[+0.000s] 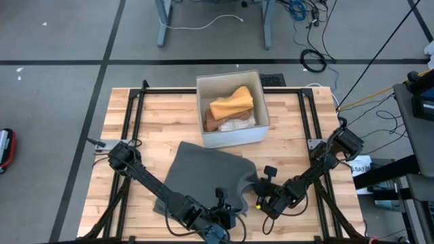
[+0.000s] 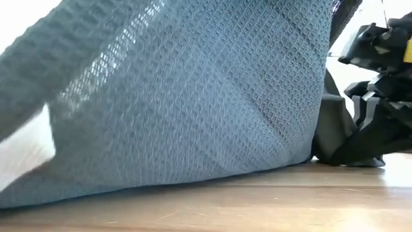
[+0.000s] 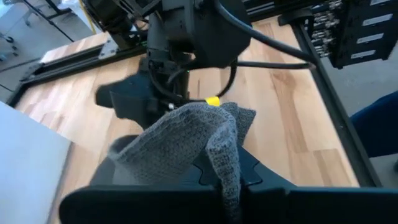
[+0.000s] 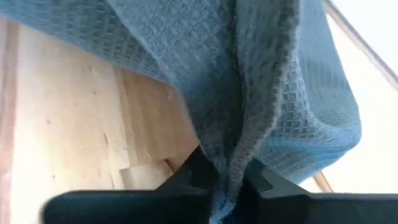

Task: Fold towel
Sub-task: Fold the orange towel

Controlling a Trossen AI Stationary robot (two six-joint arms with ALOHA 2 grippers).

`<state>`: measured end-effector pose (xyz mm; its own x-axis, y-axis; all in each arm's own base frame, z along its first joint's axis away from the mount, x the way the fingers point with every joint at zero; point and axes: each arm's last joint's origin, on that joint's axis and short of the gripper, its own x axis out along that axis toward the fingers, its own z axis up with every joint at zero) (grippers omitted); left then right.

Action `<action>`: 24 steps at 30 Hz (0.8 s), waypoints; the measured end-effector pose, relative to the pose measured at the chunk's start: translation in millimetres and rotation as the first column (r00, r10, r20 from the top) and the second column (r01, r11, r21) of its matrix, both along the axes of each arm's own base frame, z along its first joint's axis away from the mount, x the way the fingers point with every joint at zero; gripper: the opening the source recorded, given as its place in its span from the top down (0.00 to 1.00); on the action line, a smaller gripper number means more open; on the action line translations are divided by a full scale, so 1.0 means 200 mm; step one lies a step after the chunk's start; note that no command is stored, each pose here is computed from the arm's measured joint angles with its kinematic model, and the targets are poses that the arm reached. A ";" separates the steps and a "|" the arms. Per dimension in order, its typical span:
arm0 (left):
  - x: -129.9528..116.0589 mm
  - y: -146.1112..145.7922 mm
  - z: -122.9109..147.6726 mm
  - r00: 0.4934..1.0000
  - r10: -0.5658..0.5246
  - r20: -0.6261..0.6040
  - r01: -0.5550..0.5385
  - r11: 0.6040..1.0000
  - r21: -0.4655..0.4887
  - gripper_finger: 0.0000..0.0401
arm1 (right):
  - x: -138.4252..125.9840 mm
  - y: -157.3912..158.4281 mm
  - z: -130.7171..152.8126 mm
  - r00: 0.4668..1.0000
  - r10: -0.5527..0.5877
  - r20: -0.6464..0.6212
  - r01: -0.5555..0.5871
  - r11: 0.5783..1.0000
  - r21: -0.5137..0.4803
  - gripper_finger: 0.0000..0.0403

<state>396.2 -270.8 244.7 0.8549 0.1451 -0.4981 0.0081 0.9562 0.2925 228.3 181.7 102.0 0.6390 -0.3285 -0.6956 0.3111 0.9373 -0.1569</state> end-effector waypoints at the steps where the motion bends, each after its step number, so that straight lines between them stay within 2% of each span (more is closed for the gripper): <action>1: 0.00 0.00 0.00 1.000 -0.002 -0.002 0.002 1.000 -0.011 1.00 | 0.00 0.00 0.00 1.000 0.004 0.010 -0.004 1.000 -0.014 0.94; 3: -0.01 -0.01 0.00 1.000 -0.010 -0.011 0.009 0.999 -0.030 1.00 | -0.01 0.02 0.01 0.999 0.020 0.028 -0.018 0.999 -0.046 0.98; 7: -0.03 -0.04 -0.01 0.999 -0.022 -0.031 0.021 0.998 -0.057 1.00 | -0.04 0.06 0.02 0.997 0.069 0.039 -0.066 0.996 -0.068 1.00; 10: -0.05 -0.07 -0.02 0.997 -0.058 -0.055 0.053 0.994 -0.093 1.00 | -0.07 0.09 0.05 0.993 0.113 0.038 -0.112 0.993 -0.046 1.00; 14: -0.09 -0.12 -0.02 0.986 -0.141 -0.087 0.126 0.978 -0.167 1.00 | -0.13 0.16 0.14 0.971 0.236 0.032 -0.236 0.972 0.000 1.00; 16: -0.12 -0.16 -0.03 0.978 -0.182 -0.102 0.159 0.966 -0.205 1.00 | -0.14 0.21 0.21 0.945 0.324 0.036 -0.325 0.945 0.026 1.00; 19: -0.16 -0.21 -0.03 0.968 -0.222 -0.115 0.187 0.948 -0.256 1.00 | -0.16 0.27 0.35 0.886 0.462 0.051 -0.464 0.884 0.059 1.00; 24: -0.22 -0.28 -0.03 0.964 -0.235 -0.127 0.181 0.924 -0.337 1.00 | -0.16 0.33 0.54 0.767 0.635 0.093 -0.639 0.769 0.015 1.00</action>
<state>353.1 -325.9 239.0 0.7520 -0.2170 -0.6224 0.2385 0.9699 -0.0500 197.0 247.8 210.7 0.7430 0.2026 -0.6379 -0.3508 0.9296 -0.1134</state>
